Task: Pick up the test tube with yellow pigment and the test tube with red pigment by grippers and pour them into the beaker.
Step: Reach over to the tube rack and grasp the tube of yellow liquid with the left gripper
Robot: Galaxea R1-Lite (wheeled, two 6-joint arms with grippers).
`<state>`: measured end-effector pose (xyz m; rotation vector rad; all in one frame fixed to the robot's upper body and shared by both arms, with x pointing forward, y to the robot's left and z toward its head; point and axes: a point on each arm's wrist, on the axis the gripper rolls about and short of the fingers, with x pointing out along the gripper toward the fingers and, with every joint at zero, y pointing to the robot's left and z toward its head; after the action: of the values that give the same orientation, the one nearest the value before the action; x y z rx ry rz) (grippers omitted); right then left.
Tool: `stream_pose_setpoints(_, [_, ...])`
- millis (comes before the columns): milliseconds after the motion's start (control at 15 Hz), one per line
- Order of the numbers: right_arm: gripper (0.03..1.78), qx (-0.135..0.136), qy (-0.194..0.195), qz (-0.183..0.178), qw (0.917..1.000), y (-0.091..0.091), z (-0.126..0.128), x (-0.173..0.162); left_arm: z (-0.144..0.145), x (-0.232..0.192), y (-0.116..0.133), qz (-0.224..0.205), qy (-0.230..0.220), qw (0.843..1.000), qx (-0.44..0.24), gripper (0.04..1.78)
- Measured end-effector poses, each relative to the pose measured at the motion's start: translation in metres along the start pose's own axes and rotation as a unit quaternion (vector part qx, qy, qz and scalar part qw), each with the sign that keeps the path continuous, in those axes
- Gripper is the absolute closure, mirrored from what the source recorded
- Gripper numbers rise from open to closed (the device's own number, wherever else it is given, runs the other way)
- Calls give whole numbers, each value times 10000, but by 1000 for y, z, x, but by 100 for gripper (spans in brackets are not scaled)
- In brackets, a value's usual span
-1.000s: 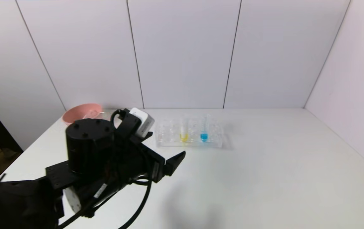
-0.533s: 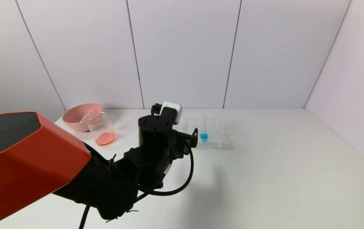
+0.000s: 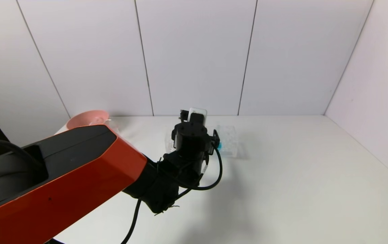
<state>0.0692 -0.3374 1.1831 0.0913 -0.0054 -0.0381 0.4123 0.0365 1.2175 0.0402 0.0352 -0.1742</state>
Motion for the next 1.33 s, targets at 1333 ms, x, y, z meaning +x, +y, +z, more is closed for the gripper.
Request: stream_pose_setpoints(1333, [10, 2, -2, 2, 10000, 0, 0, 0, -5, 27, 8, 318, -227, 9990, -229, 67])
